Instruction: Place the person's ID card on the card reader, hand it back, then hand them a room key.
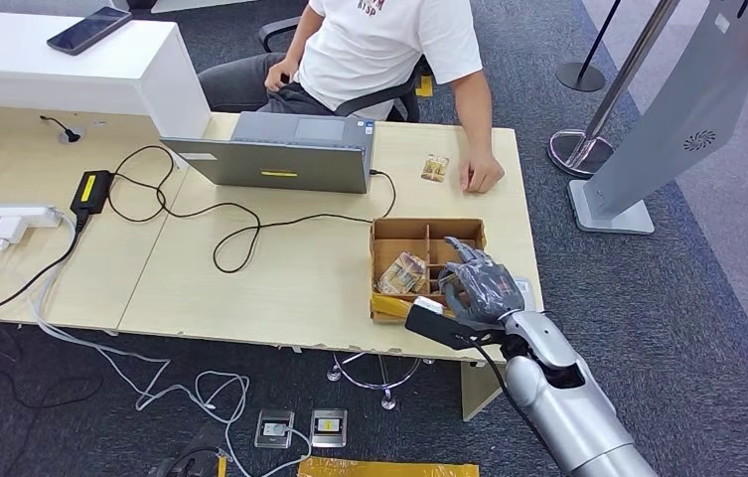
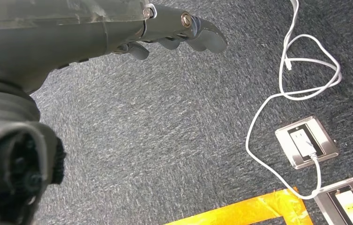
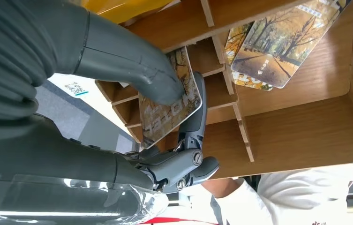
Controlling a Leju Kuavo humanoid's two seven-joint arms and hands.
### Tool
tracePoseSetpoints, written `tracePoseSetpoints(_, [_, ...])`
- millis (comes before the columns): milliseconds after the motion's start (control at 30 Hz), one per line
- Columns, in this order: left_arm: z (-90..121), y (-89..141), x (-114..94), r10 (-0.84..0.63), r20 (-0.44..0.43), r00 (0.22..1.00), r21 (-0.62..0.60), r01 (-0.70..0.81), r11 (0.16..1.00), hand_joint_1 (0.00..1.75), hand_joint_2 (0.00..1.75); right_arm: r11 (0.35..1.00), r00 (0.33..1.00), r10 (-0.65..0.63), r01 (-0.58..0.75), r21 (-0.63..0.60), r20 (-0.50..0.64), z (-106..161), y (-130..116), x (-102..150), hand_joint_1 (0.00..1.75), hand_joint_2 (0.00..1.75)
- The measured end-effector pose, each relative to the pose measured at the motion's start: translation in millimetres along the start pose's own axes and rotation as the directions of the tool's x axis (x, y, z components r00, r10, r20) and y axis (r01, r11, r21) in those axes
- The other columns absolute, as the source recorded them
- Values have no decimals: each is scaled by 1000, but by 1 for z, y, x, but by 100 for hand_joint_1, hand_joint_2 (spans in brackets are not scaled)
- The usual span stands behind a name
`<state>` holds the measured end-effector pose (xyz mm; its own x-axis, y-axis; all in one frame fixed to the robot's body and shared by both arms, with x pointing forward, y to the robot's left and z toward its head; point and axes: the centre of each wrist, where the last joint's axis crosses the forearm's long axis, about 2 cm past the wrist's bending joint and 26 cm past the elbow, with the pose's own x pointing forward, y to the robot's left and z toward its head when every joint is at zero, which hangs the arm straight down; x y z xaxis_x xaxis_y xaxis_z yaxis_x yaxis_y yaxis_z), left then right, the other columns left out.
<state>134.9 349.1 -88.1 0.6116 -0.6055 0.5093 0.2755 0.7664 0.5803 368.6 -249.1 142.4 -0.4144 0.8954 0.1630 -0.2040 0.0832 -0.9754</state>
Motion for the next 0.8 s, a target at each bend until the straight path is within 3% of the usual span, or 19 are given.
tracePoseSetpoints(800, [0, 0, 0, 3, -1, 1000, 1, -3, 1000, 0, 0, 1000, 1000, -2, 2, 4, 3, 0, 1, 1, 175, 175])
